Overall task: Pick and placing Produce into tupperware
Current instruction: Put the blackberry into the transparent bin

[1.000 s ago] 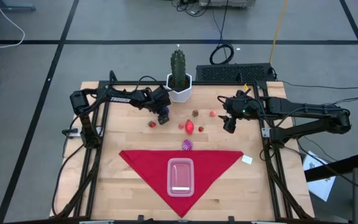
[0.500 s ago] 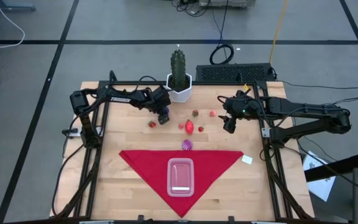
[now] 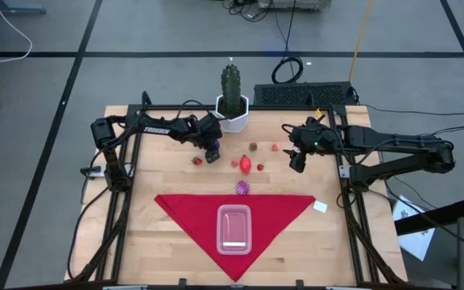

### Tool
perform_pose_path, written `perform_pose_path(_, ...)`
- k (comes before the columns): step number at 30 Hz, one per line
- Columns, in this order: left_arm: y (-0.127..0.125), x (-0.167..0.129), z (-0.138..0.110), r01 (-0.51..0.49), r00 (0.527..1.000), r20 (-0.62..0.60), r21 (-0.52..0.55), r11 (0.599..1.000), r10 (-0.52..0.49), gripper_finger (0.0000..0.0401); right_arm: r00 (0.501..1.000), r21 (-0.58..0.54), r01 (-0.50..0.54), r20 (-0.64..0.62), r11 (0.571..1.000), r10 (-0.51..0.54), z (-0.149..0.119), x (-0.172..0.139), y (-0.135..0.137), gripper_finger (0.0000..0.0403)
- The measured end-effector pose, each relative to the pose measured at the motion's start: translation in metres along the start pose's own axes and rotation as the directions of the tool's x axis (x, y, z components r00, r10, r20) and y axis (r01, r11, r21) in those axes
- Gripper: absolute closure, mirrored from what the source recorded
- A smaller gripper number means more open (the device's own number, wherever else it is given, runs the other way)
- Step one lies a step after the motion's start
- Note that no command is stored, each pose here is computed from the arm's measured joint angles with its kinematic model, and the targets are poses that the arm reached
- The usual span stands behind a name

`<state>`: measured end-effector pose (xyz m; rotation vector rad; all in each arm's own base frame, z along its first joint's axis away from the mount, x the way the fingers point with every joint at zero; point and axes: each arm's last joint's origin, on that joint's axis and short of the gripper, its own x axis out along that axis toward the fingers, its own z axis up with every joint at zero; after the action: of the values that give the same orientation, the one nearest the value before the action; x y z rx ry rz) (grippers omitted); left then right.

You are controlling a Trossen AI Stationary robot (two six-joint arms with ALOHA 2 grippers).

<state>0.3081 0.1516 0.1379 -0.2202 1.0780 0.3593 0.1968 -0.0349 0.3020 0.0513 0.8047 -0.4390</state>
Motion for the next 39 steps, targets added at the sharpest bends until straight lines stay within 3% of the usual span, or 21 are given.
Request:
perform_pose_path(30, -0.001, 0.0001, -0.0006, -0.044, 0.999, -0.009, 0.026, 0.999, 0.044, 0.0136, 1.0, 0.0, 0.0, 0.0, 1.0, 0.0, 0.0, 0.0, 0.0, 0.0149)
perform_pose_path(39, -0.0075, 0.0002, 0.0, -0.035, 0.999, -0.006, 0.045, 0.998, 0.035, 0.0203, 1.0, 0.0, 0.0, 0.0, 1.0, 0.0, 0.0, 0.0, 0.0, 0.0149)
